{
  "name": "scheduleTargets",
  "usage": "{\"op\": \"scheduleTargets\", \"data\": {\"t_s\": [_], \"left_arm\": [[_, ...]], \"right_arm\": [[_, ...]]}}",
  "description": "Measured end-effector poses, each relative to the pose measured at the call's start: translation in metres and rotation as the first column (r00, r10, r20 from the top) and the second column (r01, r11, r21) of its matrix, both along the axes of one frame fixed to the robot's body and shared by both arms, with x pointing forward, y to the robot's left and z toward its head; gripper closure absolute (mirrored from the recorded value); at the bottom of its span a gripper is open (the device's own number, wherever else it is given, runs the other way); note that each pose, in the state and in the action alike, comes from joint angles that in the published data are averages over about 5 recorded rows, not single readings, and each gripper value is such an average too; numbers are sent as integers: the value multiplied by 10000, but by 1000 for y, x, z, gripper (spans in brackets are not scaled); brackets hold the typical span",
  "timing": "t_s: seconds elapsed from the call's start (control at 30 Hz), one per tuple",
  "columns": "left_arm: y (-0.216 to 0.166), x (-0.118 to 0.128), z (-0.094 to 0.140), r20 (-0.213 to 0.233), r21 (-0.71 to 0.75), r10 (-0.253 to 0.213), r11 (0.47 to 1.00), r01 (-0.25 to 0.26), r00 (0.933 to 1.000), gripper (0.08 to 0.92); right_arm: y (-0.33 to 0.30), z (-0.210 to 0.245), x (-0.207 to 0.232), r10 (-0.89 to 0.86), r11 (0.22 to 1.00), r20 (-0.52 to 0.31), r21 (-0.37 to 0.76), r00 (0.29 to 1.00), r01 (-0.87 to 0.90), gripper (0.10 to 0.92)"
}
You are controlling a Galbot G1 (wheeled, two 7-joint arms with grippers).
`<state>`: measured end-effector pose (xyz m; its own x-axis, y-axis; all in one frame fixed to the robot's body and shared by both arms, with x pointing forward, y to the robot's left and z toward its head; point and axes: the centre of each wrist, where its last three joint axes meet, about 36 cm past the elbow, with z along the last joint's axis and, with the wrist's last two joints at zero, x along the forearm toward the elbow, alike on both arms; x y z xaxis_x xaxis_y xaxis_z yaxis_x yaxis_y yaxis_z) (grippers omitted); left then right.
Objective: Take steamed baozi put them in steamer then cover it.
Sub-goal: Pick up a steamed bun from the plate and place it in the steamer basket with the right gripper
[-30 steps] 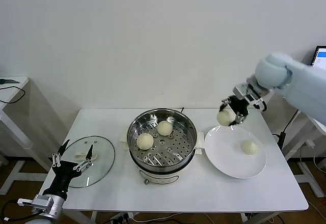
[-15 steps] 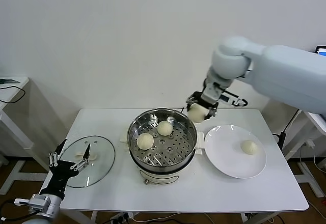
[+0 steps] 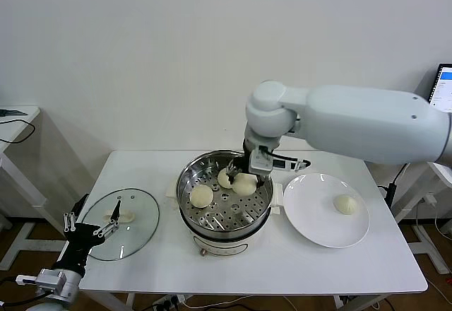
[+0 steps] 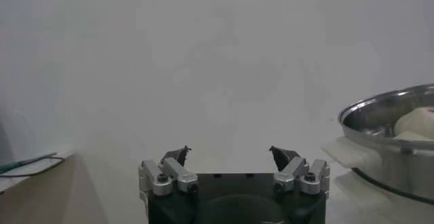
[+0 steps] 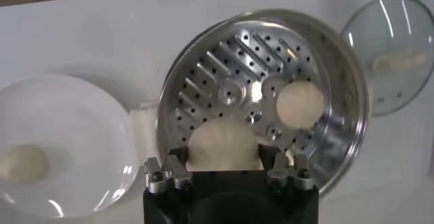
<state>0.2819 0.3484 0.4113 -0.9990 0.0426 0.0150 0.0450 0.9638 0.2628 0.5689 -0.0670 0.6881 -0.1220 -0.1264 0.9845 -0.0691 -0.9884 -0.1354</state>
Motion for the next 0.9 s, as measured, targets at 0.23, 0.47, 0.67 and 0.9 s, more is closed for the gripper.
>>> {"op": "scheduleTargets", "data": {"t_s": [0.23,0.47,0.67,0.9], "left_arm": [[3,0,-4,-90,-6,47,10000,-48,9999,177],[6,0,-5,-142,11,86,10000,-85,9999,177],[8,0,-5,-159,30,115,9999,-115,9998,177],[8,-1,-5,-155,23,114,9999,-113,9998,177]], "right_arm": [[20,-21,-5,478,9988,-374,-116,9982,-482,327],[39,-42,-10,816,9962,-686,-249,9943,-835,327],[47,-58,-13,920,9944,-878,-433,9919,-961,327],[55,-70,-11,961,9937,-925,-480,9911,-1008,327]]}}
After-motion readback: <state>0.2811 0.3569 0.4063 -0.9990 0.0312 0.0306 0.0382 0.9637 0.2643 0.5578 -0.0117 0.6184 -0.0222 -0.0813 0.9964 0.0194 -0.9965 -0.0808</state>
